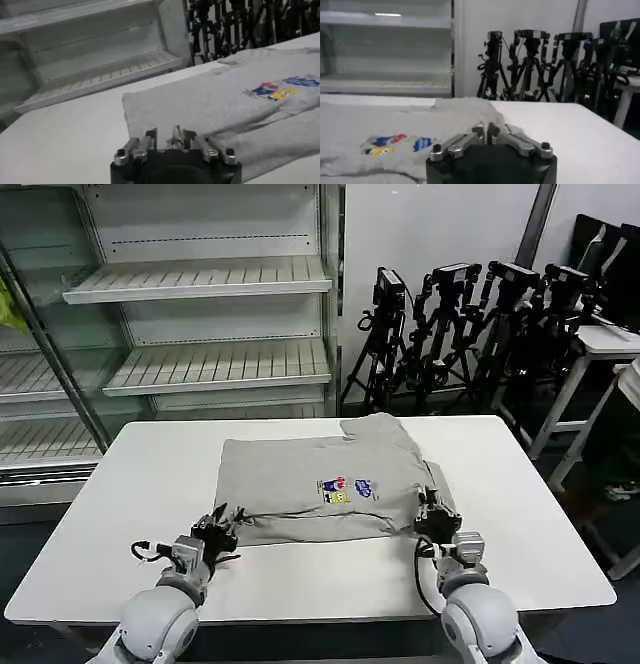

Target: Fold and organize the clothes.

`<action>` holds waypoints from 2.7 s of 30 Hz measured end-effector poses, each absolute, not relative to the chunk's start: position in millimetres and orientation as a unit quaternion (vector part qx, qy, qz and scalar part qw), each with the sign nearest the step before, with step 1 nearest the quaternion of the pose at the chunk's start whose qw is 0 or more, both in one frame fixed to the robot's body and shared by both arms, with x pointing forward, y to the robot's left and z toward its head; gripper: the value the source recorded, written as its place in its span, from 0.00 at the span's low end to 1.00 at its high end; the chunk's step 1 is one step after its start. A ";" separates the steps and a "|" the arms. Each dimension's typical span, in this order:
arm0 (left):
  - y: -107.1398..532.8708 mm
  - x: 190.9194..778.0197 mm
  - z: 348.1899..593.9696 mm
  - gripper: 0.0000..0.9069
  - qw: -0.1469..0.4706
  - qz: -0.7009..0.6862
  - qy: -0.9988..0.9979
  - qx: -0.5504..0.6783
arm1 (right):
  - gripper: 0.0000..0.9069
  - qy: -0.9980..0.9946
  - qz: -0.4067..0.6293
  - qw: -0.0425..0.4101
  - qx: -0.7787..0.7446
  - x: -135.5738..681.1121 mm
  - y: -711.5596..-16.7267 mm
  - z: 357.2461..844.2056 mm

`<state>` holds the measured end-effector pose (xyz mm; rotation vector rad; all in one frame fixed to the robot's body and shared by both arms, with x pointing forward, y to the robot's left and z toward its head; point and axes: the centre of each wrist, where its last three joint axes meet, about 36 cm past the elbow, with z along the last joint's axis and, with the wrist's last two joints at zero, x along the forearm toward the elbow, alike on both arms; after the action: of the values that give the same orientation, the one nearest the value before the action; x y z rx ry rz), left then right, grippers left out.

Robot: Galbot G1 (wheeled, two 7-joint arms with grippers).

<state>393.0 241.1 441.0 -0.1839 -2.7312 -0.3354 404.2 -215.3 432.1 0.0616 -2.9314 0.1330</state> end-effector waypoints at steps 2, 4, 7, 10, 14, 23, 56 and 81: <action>241.5 392.7 440.7 1.00 0.189 -0.118 -0.973 -0.063 | 1.00 -0.994 0.048 0.098 0.020 402.1 -217.0 430.7; 241.4 390.9 441.5 1.00 0.187 -0.116 -0.974 -0.061 | 1.00 -0.994 0.049 0.091 0.019 397.8 -218.4 431.0; 240.5 383.8 443.6 1.00 0.184 -0.111 -0.975 -0.059 | 1.00 -0.995 0.051 0.083 0.016 389.0 -221.4 431.7; 239.1 373.6 446.1 1.00 0.181 -0.102 -0.977 -0.055 | 1.00 -0.995 0.055 0.084 0.008 378.7 -225.8 429.1; 238.6 361.1 442.6 1.00 0.190 -0.089 -0.977 -0.048 | 1.00 -0.994 0.058 0.091 -0.003 371.3 -230.8 424.1; 235.2 353.1 429.7 0.01 0.209 -0.070 -0.975 -0.040 | 0.00 -0.990 0.052 0.134 -0.015 372.9 -235.9 405.7; 233.9 325.3 423.0 0.01 0.227 -0.058 -0.971 -0.043 | 0.00 -0.982 0.047 0.183 -0.007 322.5 -245.1 416.6; 227.0 234.0 468.0 1.00 0.243 -0.076 -0.966 -0.037 | 1.00 -0.985 0.076 0.153 -0.007 259.4 -237.4 464.9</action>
<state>234.0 227.0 468.0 -0.1001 -2.6415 -0.2072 259.4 -237.4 464.9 -0.0208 -2.8263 0.2179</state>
